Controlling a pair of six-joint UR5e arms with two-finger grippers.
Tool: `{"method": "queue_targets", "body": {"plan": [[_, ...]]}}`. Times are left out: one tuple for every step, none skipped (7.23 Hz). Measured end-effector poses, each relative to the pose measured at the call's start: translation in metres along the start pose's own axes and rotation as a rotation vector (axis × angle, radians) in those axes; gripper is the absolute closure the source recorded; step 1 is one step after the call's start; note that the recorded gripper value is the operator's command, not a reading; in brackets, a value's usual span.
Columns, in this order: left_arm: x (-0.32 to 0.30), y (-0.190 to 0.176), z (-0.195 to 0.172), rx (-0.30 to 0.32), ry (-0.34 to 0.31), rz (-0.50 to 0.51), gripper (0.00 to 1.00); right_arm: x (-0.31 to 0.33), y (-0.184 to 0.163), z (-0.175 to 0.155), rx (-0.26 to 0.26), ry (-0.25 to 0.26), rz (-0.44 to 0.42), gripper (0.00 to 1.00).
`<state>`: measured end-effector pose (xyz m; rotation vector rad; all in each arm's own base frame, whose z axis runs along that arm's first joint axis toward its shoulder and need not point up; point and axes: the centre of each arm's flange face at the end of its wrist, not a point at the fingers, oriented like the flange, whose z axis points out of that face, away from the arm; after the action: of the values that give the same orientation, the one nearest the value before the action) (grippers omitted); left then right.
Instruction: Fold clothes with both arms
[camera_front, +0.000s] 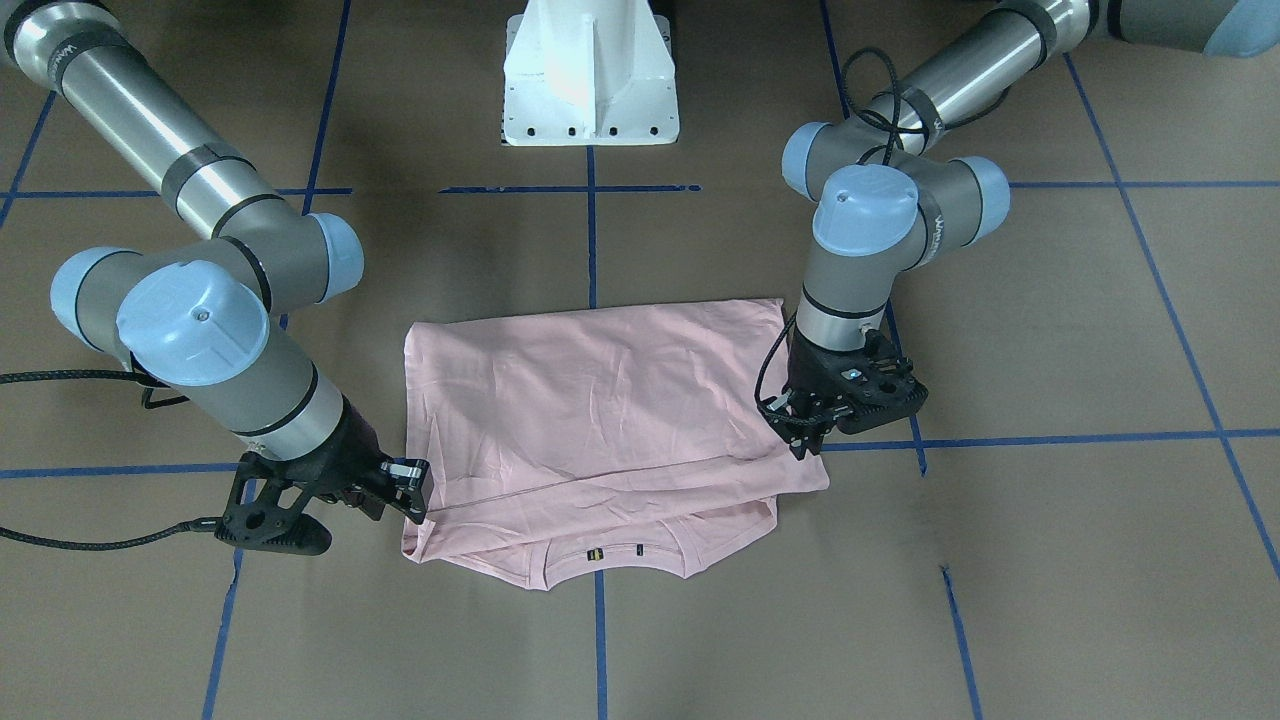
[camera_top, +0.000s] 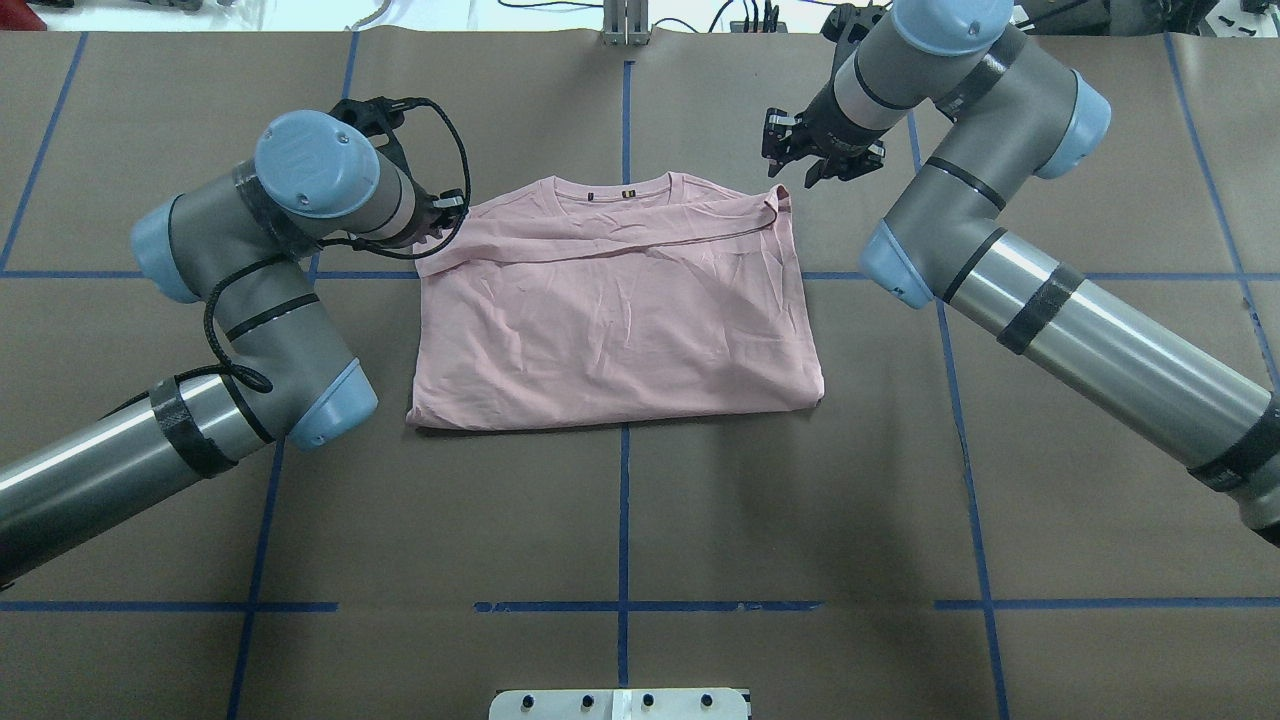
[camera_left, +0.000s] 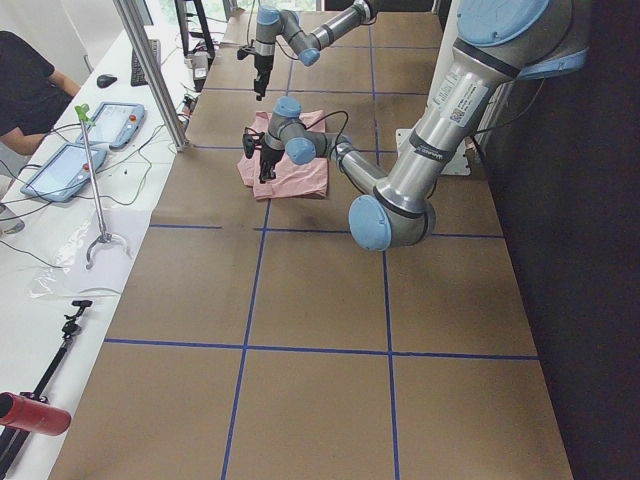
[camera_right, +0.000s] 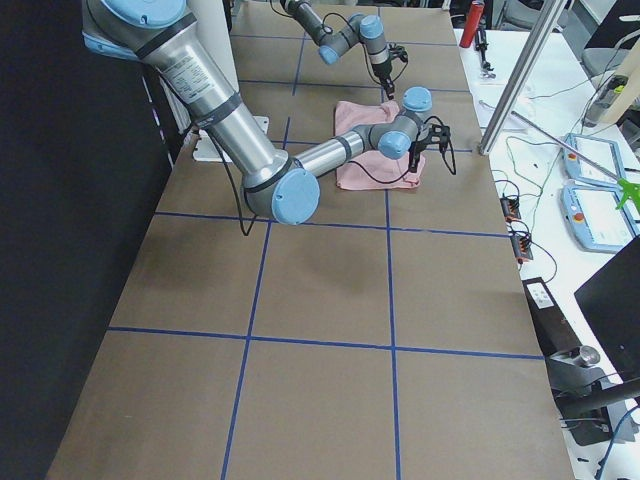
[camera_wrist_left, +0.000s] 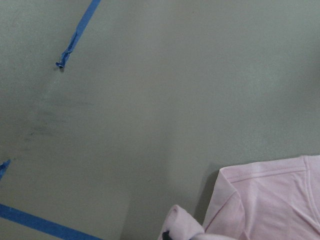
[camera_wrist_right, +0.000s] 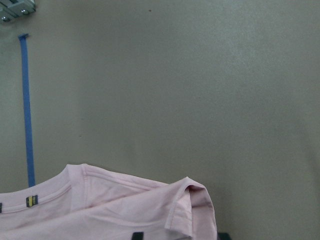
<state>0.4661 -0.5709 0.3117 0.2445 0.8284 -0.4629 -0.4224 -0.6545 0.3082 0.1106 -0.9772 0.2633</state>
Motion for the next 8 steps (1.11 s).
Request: {"method": "queue_targets", "body": {"plan": [[0.000,0.000,0.000,0.002,-0.002,-0.002,0.00,0.001,0.000,0.000,0.001,0.000,0.000,0.00],[0.000,0.000,0.000,0.002,-0.002,-0.002,0.00,0.000,0.002,-0.003,0.002,-0.006,0.000,0.00],[0.001,0.000,-0.003,0.001,0.003,-0.002,0.00,-0.002,0.014,-0.012,-0.001,-0.026,-0.005,0.00],[0.004,0.001,-0.013,0.003,0.019,-0.001,0.00,0.008,0.043,-0.018,-0.017,-0.045,-0.012,0.00],[0.008,0.002,-0.027,0.006,0.043,0.001,0.00,0.027,0.078,-0.020,-0.043,-0.052,-0.011,0.01],[0.012,0.003,-0.041,0.009,0.064,0.002,0.00,0.045,0.113,-0.017,-0.074,-0.046,-0.005,0.02],[0.016,0.006,-0.052,0.010,0.077,0.001,0.00,0.054,0.144,-0.007,-0.105,-0.027,0.005,0.05],[0.019,0.009,-0.060,0.008,0.089,-0.009,0.00,0.054,0.171,0.007,-0.123,0.000,0.013,0.08]]}}
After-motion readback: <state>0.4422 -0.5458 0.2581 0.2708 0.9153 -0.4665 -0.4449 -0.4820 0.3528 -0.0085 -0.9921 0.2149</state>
